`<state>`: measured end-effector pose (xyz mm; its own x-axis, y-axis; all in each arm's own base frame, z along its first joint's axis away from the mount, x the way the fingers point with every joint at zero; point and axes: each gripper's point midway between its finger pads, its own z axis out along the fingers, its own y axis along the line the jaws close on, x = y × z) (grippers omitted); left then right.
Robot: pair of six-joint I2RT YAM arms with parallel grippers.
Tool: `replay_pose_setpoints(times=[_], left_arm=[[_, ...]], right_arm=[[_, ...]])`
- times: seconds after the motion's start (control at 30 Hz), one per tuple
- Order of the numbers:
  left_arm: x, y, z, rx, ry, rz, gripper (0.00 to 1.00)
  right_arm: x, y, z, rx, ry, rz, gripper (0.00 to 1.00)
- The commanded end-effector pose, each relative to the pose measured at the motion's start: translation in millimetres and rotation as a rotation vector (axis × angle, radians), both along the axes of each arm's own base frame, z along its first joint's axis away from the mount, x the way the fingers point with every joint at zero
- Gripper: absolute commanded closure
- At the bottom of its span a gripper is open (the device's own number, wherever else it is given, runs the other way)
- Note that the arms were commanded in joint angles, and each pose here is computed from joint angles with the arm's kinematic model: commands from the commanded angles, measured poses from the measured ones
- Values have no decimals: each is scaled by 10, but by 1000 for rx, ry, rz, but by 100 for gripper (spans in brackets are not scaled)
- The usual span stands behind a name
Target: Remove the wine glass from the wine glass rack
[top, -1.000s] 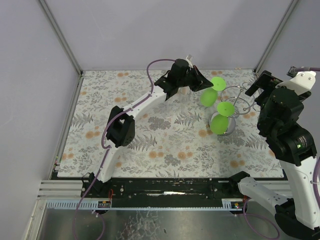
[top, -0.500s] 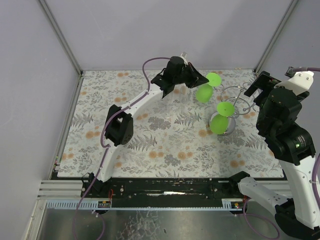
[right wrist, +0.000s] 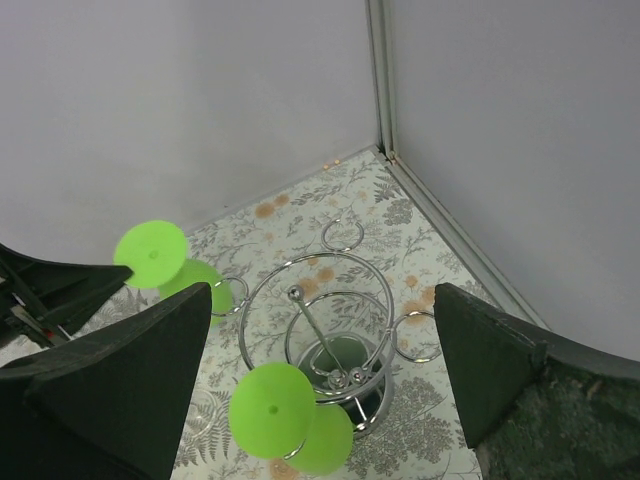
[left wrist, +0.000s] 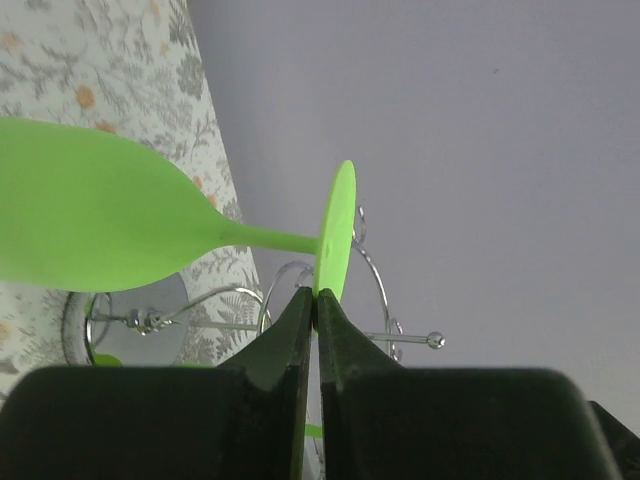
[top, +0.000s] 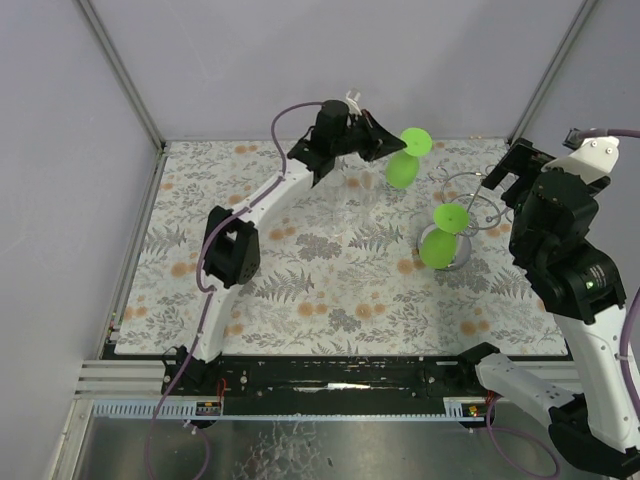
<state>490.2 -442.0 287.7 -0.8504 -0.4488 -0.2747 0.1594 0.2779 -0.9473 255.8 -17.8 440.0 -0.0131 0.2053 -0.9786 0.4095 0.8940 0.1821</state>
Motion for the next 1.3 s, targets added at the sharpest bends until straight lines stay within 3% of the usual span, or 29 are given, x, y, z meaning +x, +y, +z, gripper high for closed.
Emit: replay_pose_setpoints(times=[0.0, 0.23, 0.33, 0.47, 0.73, 1.0, 1.27], left_arm=[[209, 583, 1026, -111, -279, 30, 100], [130, 1308, 1808, -128, -625, -77, 100], [25, 1574, 1985, -60, -773, -103, 100], [-185, 1876, 2100, 123, -1009, -132, 100], [-487, 2225, 1829, 601, -1396, -162, 100], [-712, 2369, 1533, 845, -1576, -262, 100], [-1125, 2287, 759, 1111, -1812, -588, 100]], right_arm=[[168, 150, 222, 24, -68, 56, 1], [623, 610, 452, 53, -91, 218, 1], [884, 881, 564, 69, -96, 307, 1], [1255, 1315, 626, 106, -82, 445, 1], [1616, 1909, 767, 219, -94, 645, 1], [1661, 2104, 771, 255, -78, 741, 1], [1481, 2179, 621, 232, 21, 833, 1]])
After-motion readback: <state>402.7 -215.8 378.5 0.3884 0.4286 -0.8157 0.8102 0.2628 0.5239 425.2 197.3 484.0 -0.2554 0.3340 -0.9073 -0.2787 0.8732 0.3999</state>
